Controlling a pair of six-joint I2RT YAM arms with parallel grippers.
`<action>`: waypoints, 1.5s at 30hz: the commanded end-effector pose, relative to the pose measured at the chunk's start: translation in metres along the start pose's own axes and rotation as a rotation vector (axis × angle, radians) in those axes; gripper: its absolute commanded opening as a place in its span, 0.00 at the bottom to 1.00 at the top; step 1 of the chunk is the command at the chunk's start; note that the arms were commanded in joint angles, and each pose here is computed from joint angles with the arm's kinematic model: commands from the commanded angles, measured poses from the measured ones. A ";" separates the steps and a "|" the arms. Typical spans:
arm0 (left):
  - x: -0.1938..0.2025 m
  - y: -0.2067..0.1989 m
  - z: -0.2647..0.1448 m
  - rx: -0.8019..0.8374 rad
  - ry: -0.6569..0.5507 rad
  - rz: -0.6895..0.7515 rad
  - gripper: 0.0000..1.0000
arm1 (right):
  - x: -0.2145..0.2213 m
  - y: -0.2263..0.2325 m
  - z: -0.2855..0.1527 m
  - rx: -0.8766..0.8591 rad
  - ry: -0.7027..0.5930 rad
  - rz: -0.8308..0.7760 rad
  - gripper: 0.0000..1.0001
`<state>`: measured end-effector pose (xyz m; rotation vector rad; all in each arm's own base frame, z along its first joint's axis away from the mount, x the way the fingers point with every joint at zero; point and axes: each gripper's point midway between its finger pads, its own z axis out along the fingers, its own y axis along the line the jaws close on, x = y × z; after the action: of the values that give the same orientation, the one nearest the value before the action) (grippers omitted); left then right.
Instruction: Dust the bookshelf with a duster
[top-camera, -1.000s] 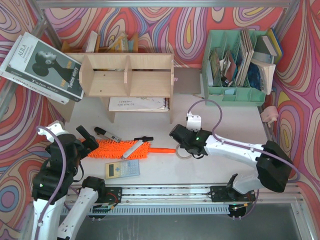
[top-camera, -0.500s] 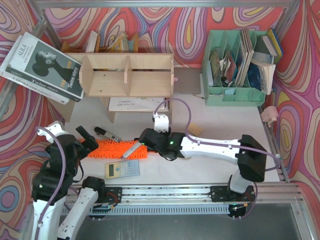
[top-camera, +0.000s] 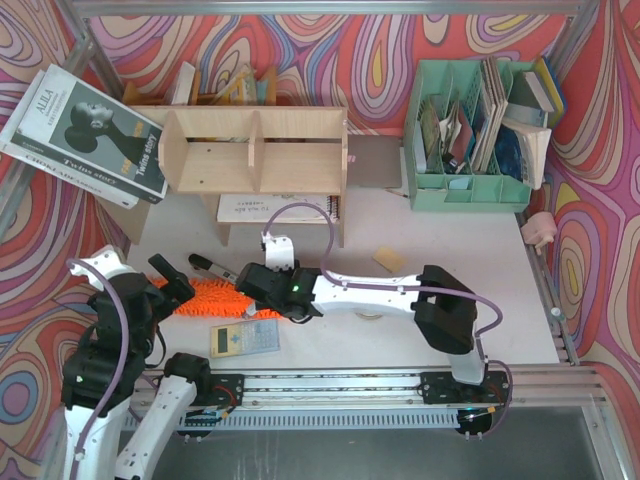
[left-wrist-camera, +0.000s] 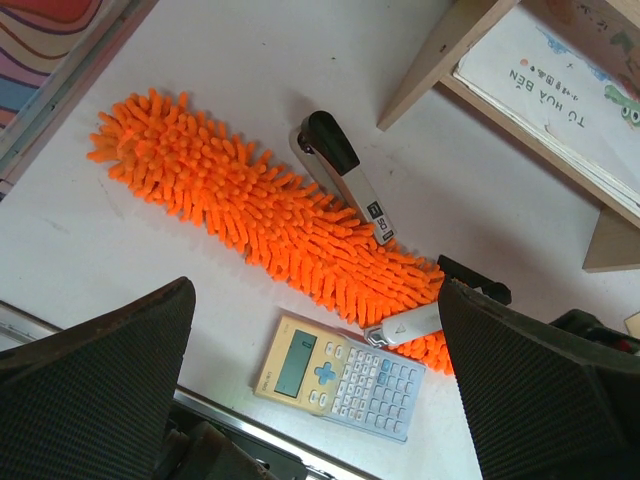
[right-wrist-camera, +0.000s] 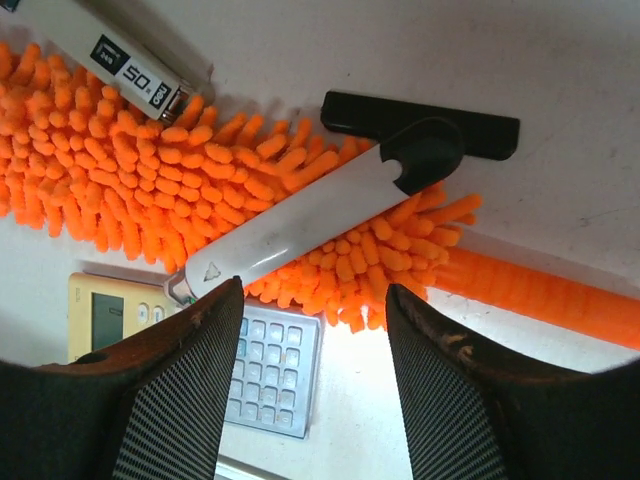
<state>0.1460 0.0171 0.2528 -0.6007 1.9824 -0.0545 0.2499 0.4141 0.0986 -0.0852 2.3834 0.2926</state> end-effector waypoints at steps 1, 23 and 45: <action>-0.001 0.002 -0.001 0.003 -0.022 -0.005 0.98 | 0.004 0.004 0.008 0.034 0.007 -0.028 0.57; -0.001 0.001 -0.004 0.030 -0.032 -0.006 0.98 | 0.022 0.008 0.048 0.120 0.027 -0.057 0.57; -0.001 0.001 -0.003 0.025 -0.027 -0.004 0.98 | 0.007 -0.006 0.056 0.170 -0.014 -0.061 0.41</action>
<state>0.1417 0.0178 0.2564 -0.6001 1.9537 -0.0735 0.2774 0.4375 0.0468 -0.0882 2.4072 0.1245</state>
